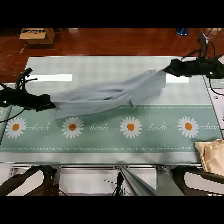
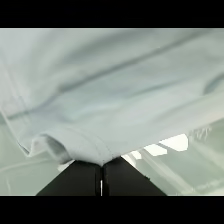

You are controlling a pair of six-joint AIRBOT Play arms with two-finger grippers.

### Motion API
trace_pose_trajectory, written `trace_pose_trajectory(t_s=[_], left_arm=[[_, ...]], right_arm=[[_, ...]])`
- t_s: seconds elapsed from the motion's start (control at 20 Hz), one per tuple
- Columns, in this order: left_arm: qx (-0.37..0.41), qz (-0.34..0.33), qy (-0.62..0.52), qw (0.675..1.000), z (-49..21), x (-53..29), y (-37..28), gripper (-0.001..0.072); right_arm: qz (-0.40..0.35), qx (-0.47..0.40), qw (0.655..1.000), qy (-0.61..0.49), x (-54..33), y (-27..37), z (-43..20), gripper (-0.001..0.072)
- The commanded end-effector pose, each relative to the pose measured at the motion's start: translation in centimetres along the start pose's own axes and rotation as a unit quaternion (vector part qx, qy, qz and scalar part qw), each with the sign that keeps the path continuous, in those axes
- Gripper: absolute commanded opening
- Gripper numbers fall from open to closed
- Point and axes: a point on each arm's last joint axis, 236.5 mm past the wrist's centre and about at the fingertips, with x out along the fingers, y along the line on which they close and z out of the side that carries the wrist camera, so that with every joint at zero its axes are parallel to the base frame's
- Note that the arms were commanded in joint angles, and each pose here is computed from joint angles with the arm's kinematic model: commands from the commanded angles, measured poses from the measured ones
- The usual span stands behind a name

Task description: Fold the shirts.

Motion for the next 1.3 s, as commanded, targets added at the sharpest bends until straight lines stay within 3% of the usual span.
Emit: trace_pose_trajectory(t_s=[0.0, 0.55, 0.6, 0.65, 0.7, 0.8, 0.9, 0.95, 1.0, 1.1, 1.25], left_arm=[[-0.015, 0.019, -0.073, 0.997, 3.7, -1.0, 1.4, 0.002], [-0.074, 0.048, -0.099, 0.991, 7.3, 5.0, 6.6, 0.0025], [-0.076, 0.05, -0.1, 0.991, 7.4, 5.2, 6.9, 0.0083], [-0.077, 0.051, -0.101, 0.991, 7.5, 5.3, 7.0, 0.0197], [-0.078, 0.052, -0.101, 0.99, 7.5, 5.4, 7.1, 0.0339], [-0.075, 0.058, -0.1, 0.99, 7.4, 5.2, 7.5, 0.0552], [-0.072, 0.062, -0.09, 0.991, 7.0, 5.1, 7.8, 0.0604], [-0.072, 0.061, -0.084, 0.992, 6.7, 5.0, 7.8, 0.0621], [-0.072, 0.059, -0.078, 0.993, 6.5, 5.0, 7.7, 0.062], [-0.071, 0.054, -0.066, 0.994, 6.0, 4.9, 7.3, 0.062], [-0.072, 0.049, -0.052, 0.995, 5.4, 5.0, 7.0, 0.0599]], right_arm=[[-0.011, 0.0, 0.996, -0.086, 3.6, 0.4, 5.0, 0.0036], [-0.034, 0.076, 0.994, -0.072, 10.8, -4.6, 3.5, 0.0063], [-0.037, 0.07, 0.994, -0.072, 10.7, -4.6, 3.5, 0.022], [-0.038, 0.06, 0.995, -0.074, 10.5, -4.9, 3.7, 0.0369], [-0.041, 0.049, 0.995, -0.074, 10.1, -5.2, 3.9, 0.0412], [-0.058, 0.023, 0.995, -0.073, 8.5, -6.5, 4.3, 0.0433], [-0.098, -0.012, 0.994, -0.048, 6.6, -9.0, 4.2, 0.0447], [-0.12, -0.01, 0.992, -0.029, 5.7, -10.5, 3.8, 0.0548], [-0.145, 0.0, 0.989, -0.007, 4.8, -12.5, 3.0, 0.0594], [-0.159, 0.032, 0.986, 0.033, 3.7, -15.1, 1.0, 0.0594], [-0.105, 0.119, 0.983, 0.091, 4.8, -16.3, -2.7, 0.0601]])
